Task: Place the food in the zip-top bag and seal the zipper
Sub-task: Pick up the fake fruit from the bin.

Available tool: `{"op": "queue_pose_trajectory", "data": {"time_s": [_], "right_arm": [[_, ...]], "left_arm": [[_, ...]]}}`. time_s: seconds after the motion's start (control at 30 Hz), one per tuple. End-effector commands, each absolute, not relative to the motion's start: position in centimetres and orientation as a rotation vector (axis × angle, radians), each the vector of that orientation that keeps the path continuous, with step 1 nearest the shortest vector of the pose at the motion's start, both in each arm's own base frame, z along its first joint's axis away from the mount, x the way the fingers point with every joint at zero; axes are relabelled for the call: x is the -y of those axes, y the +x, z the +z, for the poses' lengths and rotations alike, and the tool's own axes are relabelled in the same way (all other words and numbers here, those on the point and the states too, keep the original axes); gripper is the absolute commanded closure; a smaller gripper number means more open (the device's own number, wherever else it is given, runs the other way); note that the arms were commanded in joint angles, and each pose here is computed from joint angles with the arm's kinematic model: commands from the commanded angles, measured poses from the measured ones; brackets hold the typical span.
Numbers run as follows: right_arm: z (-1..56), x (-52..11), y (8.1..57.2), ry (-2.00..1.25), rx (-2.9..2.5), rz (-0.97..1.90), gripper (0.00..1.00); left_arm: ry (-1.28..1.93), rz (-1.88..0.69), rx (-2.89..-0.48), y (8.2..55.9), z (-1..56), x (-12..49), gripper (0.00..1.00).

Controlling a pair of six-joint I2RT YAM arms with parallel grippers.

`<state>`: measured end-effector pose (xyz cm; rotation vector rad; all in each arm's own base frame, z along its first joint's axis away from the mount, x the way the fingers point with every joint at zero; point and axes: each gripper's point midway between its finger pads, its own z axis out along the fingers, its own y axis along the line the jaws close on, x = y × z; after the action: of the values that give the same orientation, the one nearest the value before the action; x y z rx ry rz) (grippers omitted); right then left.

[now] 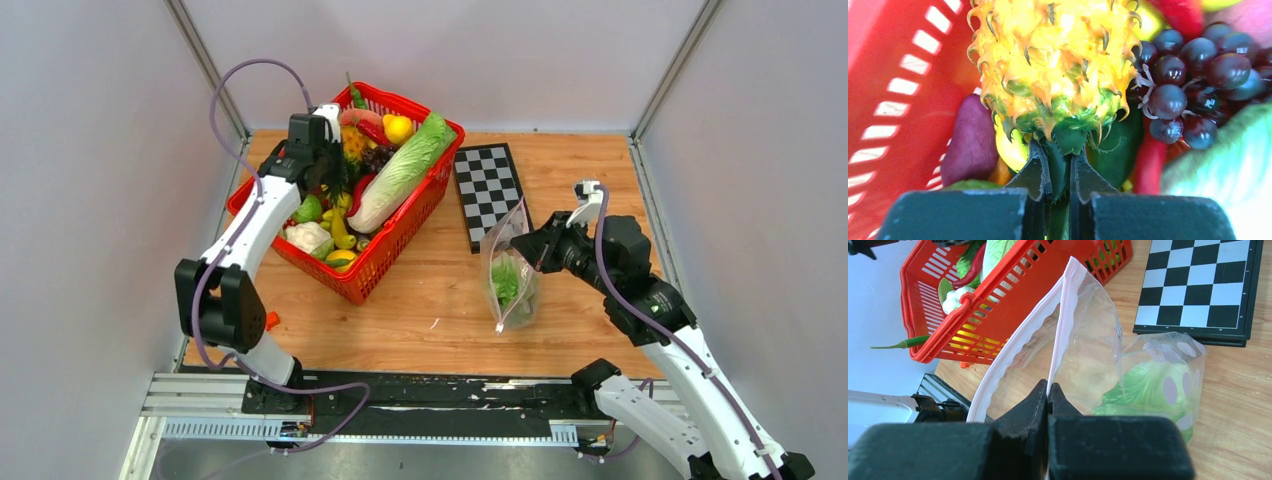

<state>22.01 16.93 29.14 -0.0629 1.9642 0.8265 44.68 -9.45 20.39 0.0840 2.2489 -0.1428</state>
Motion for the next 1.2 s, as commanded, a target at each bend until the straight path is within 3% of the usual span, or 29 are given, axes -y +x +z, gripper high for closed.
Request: {"op": "queue_pose_trajectory", "data": {"time_s": [0.0,0.27,0.6,0.9,1.17], "right_arm": [[31.0,-17.3,22.0,-0.076,-1.888,0.871,1.0],[30.9,-17.3,21.8,-0.079,-1.89,0.874,1.0],[31.2,-18.2,22.3,-0.066,-1.874,0.927,1.0],[31.5,-18.6,23.1,-0.039,-1.866,0.944,1.0],[32.1,-19.1,23.2,-0.031,-1.855,0.984,1.0]], "left_arm": [[0.114,-0.175,-2.076,43.1,26.9,9.2,1.0],[0.136,-0.255,-1.924,39.5,31.5,9.6,1.0],[0.2,-0.684,-1.578,33.0,41.1,14.4,1.0],[0.363,-1.14,-1.182,23.7,48.4,23.3,1.0],[0.436,-1.348,-1.049,19.9,48.6,29.6,1.0]]}}
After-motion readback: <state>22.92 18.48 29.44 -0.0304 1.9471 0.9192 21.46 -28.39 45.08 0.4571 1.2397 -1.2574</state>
